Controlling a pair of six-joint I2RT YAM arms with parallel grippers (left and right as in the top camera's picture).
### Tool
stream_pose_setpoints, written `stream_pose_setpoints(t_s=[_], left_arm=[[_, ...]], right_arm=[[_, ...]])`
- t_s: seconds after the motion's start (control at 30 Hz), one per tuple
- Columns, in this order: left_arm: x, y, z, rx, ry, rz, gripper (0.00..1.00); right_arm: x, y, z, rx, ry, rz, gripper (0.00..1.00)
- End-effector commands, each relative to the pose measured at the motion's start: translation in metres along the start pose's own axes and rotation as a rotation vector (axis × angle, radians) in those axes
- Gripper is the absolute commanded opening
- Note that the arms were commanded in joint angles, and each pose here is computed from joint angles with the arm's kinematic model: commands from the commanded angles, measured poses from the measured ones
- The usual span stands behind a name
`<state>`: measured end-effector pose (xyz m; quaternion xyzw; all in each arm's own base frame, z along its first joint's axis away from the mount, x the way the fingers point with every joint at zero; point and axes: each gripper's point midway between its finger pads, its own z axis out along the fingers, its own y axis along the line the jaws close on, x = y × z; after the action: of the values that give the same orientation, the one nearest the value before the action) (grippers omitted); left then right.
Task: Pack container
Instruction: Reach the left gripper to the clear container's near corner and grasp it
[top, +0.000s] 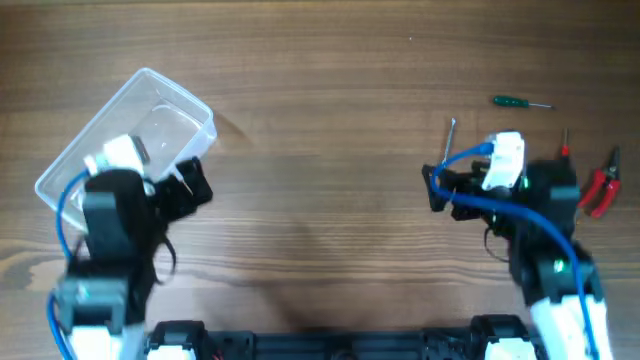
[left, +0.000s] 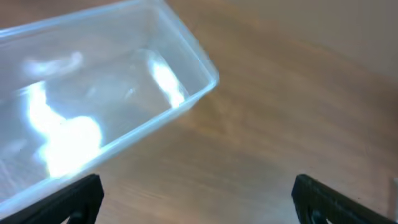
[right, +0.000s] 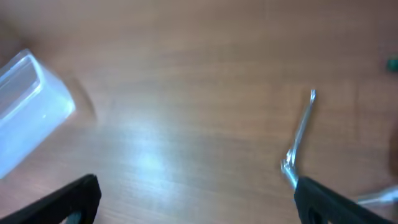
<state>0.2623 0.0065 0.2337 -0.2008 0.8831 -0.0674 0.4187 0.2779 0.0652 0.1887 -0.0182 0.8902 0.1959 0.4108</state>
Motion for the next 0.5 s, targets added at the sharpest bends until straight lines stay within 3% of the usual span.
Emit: stream_pose_setpoints(t_s=[0.0, 0.07, 0.17, 0.27, 0.37, 0.47], left_arm=[[-0.017, 0.017, -0.004, -0.135, 0.166, -0.063, 1.0], [-0.01, 0.036, -0.01, -0.228, 0.308, -0.12, 1.0], [0.0, 0.044, -0.009, -0.23, 0.415, -0.204, 1.0], [-0.01, 0.063, -0.007, -0.297, 0.373, -0.237, 1.0], [-0.023, 0.11, -0.01, -0.468, 0.292, -0.393, 1.0], [-0.019, 0.166, -0.012, -0.595, 0.307, -0.563, 1.0]], right_arm=[[-0.013, -0.011, -0.002, 0.102, 0.187, -0.008, 1.0], [-0.002, -0.023, -0.004, 0.179, 0.348, 0.008, 1.0], [0.012, -0.022, 0.001, 0.161, 0.47, 0.052, 1.0], [0.015, -0.023, 0.006, 0.158, 0.49, 0.06, 1.0], [0.019, -0.029, 0.01, 0.18, 0.514, 0.07, 1.0], [0.022, -0.032, 0.01, 0.193, 0.53, 0.071, 1.0]])
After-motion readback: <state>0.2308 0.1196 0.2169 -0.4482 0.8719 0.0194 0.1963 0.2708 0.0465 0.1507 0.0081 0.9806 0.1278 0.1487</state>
